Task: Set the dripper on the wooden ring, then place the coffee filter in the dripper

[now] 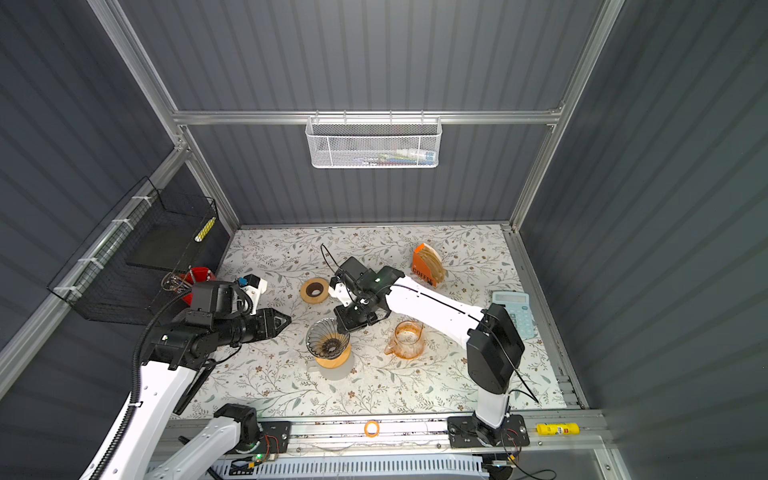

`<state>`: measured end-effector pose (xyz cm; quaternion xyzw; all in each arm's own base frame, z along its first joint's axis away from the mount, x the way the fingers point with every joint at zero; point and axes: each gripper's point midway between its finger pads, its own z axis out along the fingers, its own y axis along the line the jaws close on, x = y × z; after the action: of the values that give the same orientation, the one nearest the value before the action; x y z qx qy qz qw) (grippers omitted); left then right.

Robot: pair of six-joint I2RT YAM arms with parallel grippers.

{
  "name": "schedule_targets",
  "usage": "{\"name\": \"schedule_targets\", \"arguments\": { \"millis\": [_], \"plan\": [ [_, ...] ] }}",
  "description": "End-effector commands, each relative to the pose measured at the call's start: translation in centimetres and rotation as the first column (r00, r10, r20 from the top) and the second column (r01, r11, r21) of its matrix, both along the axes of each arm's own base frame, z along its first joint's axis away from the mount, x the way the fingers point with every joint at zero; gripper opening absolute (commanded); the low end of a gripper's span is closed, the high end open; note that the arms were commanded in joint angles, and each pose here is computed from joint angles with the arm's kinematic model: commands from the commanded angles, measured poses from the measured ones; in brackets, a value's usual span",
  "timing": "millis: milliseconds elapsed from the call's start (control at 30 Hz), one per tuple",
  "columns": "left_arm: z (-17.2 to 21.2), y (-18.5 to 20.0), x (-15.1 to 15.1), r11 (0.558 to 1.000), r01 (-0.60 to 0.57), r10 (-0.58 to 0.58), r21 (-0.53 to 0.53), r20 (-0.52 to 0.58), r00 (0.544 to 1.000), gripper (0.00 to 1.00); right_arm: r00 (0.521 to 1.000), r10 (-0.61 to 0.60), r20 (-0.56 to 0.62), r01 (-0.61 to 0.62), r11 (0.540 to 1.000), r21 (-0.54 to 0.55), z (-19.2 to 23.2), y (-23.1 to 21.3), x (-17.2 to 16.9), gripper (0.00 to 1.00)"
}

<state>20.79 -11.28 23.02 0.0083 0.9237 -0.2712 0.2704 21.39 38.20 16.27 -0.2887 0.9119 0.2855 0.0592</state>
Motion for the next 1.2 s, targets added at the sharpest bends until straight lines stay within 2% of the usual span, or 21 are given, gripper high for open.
{"name": "schedule_targets", "arguments": {
  "millis": [0, 400, 1167],
  "plan": [
    [-0.2, -0.8, -0.7, 0.998, 0.058, -0.058, -0.034, -0.001, 0.998, 0.38, 1.0, -0.002, 0.009, 0.002, 1.0, 0.024, 0.6, 0.7, 0.2, 0.0],
    [-1.0, -2.2, -2.0, 0.985, 0.132, -0.139, -0.107, -0.064, 0.988, 0.34, 1.0, -0.009, -0.006, 0.009, 1.0, 0.006, -0.2, 0.3, 0.0, 0.0],
    [-3.3, -2.8, -4.3, 0.974, 0.148, -0.175, -0.171, -0.158, 0.972, 0.33, 1.0, -0.007, -0.007, 0.007, 0.999, -0.044, -1.8, 0.1, -0.3, 0.0]
  ]
}}
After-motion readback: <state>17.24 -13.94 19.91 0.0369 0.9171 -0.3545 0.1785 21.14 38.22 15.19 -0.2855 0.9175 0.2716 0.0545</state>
